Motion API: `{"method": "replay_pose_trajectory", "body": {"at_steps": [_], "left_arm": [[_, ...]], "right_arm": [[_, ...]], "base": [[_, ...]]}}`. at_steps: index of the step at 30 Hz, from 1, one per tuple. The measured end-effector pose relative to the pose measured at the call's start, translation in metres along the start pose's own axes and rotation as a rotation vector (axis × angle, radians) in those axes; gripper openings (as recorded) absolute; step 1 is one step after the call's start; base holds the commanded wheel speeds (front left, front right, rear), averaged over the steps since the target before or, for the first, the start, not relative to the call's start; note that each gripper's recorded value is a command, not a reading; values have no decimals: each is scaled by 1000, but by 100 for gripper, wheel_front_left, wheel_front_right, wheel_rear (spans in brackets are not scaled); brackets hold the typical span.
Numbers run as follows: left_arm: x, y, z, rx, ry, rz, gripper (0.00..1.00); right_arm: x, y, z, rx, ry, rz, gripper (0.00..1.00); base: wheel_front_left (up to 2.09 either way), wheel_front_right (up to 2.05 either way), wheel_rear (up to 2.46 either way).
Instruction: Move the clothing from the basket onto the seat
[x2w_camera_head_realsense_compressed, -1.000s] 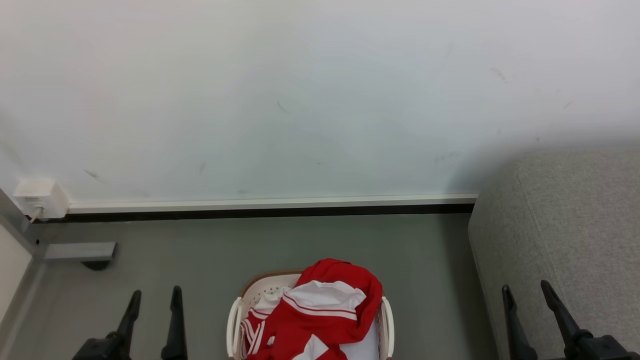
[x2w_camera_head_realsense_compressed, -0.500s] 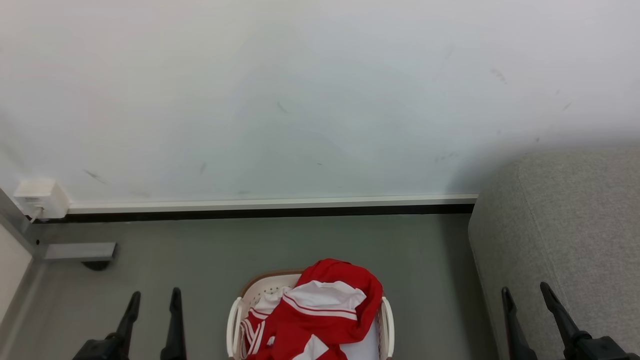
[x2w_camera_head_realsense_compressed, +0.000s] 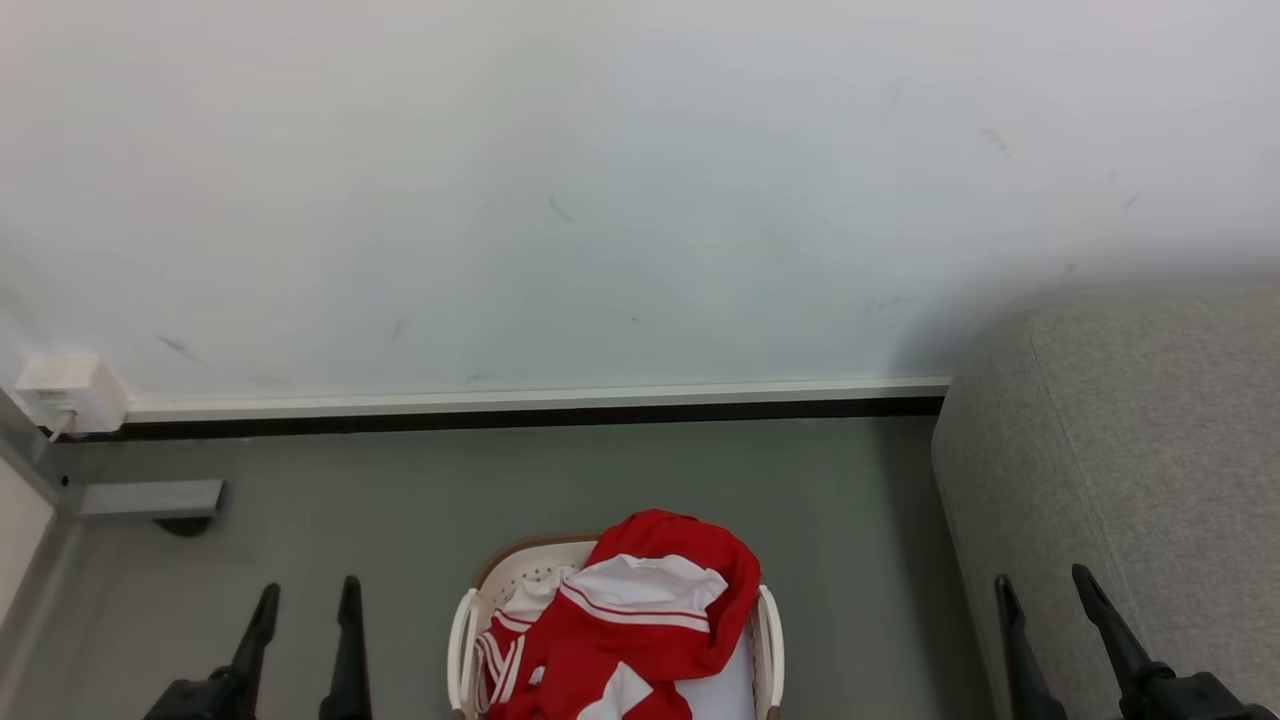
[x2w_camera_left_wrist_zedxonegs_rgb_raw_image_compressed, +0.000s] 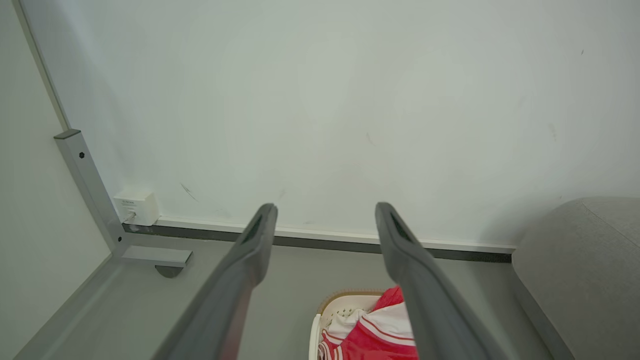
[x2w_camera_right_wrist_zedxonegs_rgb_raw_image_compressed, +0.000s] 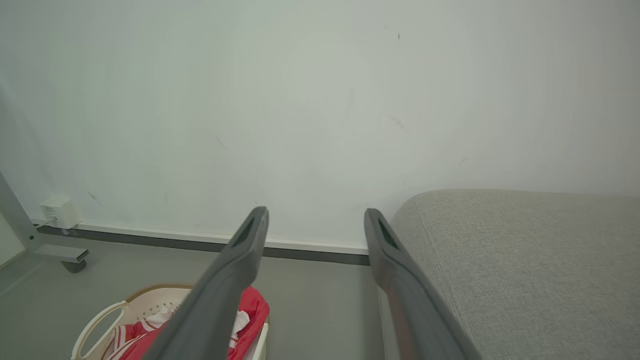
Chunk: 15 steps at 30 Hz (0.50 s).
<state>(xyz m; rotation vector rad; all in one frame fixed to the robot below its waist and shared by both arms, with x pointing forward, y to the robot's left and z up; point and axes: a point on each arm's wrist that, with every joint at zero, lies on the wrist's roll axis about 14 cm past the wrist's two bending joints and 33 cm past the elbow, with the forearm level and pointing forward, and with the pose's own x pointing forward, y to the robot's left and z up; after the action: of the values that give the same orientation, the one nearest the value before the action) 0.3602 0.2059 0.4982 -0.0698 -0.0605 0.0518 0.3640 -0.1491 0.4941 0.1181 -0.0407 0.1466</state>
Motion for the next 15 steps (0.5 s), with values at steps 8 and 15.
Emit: {"method": "replay_pose_trajectory", "body": {"at_steps": [8, 15], "left_arm": [[10, -19, -16, -10, 47, -69, 100], [37, -66, -45, -24, 124, -219, 100]], "right_arm": [[4, -6, -4, -6, 13, -15, 100], [18, -19, -7, -13, 18, -44, 100]], "base": [[0, 0, 0], [0, 0, 0]]}}
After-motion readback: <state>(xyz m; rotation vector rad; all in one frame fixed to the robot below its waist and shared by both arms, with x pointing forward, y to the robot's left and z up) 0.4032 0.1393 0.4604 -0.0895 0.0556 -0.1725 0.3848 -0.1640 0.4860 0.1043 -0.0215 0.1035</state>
